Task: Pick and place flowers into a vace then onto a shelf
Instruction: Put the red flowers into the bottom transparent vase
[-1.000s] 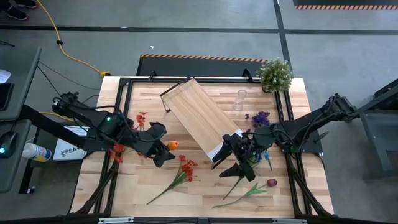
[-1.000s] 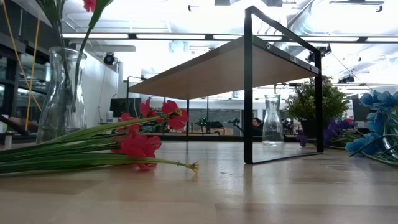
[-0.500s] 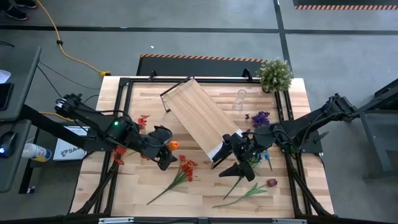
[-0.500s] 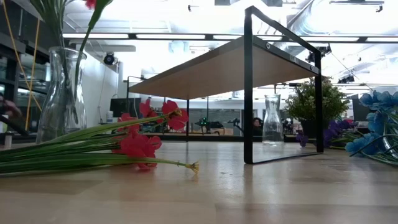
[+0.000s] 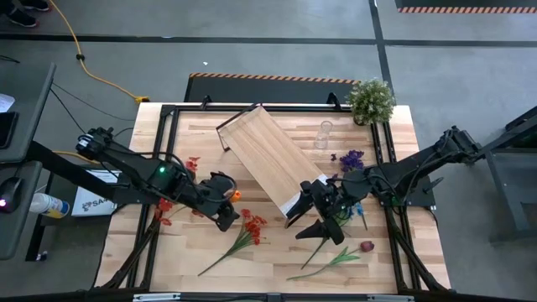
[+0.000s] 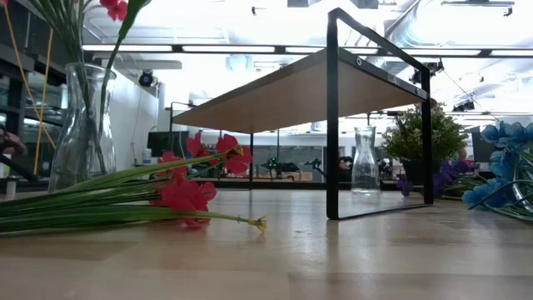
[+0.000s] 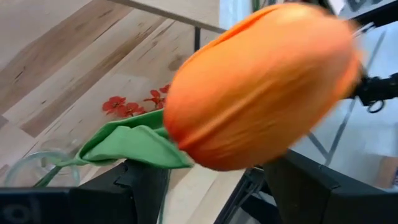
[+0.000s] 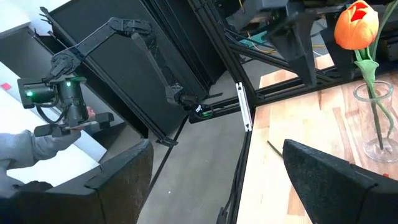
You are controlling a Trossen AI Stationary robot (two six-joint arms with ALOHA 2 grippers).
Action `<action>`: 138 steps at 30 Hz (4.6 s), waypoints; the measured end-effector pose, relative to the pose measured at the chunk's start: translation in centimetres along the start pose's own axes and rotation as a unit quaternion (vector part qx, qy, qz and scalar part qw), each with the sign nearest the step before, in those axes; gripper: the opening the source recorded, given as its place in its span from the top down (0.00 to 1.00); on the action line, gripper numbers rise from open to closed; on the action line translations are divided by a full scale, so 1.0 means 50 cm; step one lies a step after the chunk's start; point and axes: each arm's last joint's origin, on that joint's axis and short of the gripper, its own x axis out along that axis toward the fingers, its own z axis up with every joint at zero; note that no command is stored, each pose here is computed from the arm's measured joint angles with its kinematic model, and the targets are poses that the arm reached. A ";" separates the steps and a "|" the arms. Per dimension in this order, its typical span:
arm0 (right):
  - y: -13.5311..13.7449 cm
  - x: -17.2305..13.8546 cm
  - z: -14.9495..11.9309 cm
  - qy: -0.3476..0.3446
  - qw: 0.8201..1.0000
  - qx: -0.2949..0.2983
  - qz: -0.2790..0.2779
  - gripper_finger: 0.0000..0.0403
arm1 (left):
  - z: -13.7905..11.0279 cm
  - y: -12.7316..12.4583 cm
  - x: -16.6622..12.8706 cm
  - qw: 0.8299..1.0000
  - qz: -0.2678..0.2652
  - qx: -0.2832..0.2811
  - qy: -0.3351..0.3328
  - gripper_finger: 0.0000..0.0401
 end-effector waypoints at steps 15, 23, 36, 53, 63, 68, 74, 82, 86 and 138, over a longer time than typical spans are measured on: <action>0.007 0.001 -0.005 0.003 0.998 -0.060 0.004 0.15 | 0.000 -0.001 0.006 0.999 0.005 -0.042 -0.003 0.30; 0.028 0.003 -0.029 0.004 0.992 -0.120 -0.047 0.15 | 0.000 -0.001 0.006 0.993 0.006 -0.114 -0.008 0.30; 0.030 0.013 -0.062 0.027 0.984 -0.132 -0.112 0.15 | 0.072 0.032 0.019 0.980 0.016 -0.199 -0.015 0.30; -0.015 0.083 -0.126 0.086 0.976 -0.138 -0.145 0.15 | 0.098 0.047 0.024 0.978 0.020 -0.209 -0.016 0.30; -0.008 0.090 -0.114 0.040 0.981 -0.135 -0.135 0.15 | 0.098 0.046 0.025 0.978 0.020 -0.209 -0.016 0.30; -0.003 0.095 -0.118 0.035 0.982 -0.134 -0.128 0.15 | 0.098 0.046 0.025 0.978 0.020 -0.209 -0.016 0.30; 0.021 0.104 -0.129 0.012 0.985 -0.135 -0.110 0.15 | 0.098 0.046 0.025 0.978 0.020 -0.209 -0.017 0.30; 0.035 0.109 -0.141 -0.011 0.982 -0.134 -0.130 0.15 | 0.099 0.046 0.025 0.978 0.020 -0.209 -0.018 0.30; 0.037 0.112 -0.139 -0.030 0.983 -0.124 -0.133 0.15 | 0.099 0.046 0.025 0.978 0.021 -0.209 -0.019 0.30; 0.044 0.242 -0.082 0.146 0.867 -0.282 -0.383 0.15 | 0.021 0.006 0.015 0.959 -0.071 0.254 0.101 0.30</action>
